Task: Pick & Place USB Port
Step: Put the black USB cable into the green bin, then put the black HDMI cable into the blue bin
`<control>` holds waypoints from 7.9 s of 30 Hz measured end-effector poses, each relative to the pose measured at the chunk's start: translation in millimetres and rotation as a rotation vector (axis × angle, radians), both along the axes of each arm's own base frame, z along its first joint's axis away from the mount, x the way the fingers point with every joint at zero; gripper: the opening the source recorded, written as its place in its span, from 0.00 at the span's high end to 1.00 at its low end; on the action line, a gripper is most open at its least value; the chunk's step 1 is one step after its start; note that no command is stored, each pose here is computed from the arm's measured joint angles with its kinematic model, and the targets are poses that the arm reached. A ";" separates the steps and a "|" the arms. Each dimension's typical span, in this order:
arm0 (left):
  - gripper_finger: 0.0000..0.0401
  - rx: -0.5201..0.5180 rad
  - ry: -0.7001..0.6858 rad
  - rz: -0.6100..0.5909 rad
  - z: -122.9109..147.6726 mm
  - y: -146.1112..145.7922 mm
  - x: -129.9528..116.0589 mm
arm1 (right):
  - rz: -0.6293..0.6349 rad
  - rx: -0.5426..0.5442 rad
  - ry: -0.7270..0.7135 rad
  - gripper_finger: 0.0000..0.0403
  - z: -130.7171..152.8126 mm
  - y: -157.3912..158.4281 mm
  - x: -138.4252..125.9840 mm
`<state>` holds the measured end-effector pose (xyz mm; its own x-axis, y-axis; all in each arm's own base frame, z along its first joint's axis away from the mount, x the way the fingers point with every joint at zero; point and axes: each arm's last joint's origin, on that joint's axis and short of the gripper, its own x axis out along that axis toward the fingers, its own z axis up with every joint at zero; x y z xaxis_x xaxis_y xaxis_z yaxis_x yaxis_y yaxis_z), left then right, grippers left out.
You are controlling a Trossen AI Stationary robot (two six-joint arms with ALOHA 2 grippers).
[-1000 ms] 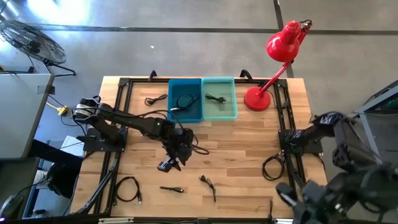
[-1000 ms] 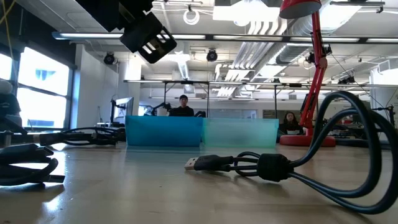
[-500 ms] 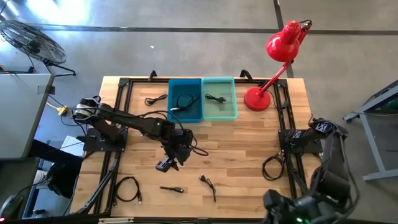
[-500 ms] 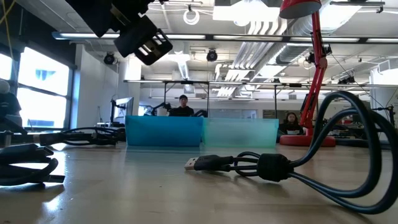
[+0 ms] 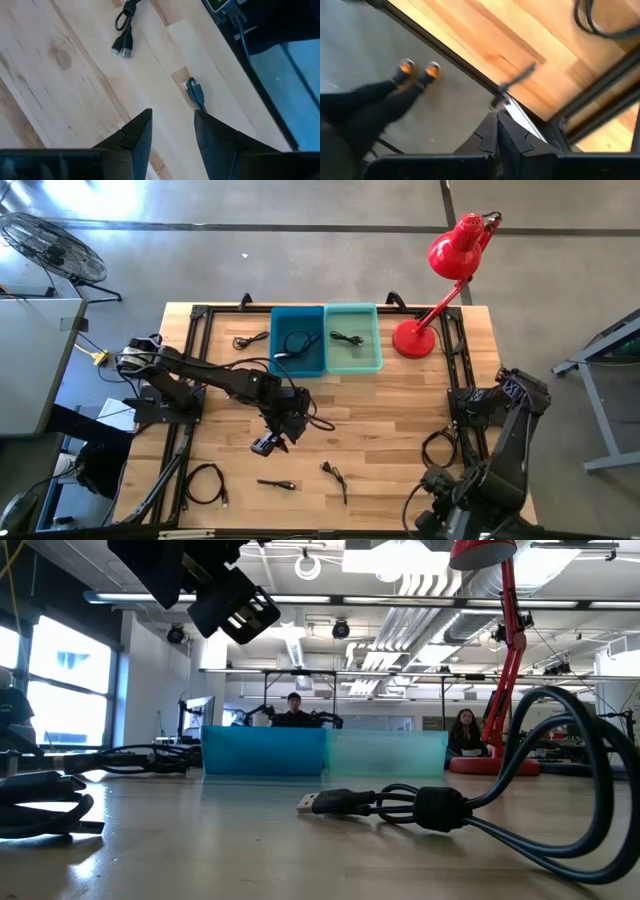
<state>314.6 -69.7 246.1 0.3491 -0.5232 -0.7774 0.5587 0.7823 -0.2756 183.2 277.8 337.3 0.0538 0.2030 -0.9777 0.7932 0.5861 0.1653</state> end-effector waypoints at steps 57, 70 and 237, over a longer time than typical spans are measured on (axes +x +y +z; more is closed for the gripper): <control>0.64 0.226 0.009 0.043 -5.2 6.6 -4.0 | -0.028 0.065 0.201 0.42 -79.8 -4.5 7.5; 0.64 0.245 -0.009 0.006 -5.3 6.8 -4.2 | -0.257 0.083 0.237 0.42 -92.6 10.9 10.3; 0.64 0.583 -0.603 0.613 88.4 92.3 -67.8 | 0.302 -0.776 -0.692 0.30 -25.3 -457.1 97.3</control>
<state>246.8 22.6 334.5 0.8432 0.2765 -0.4611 -0.0605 0.9010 0.4297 280.6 -179.3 312.1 0.6952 -0.3605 -0.6218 0.4756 0.8794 0.0219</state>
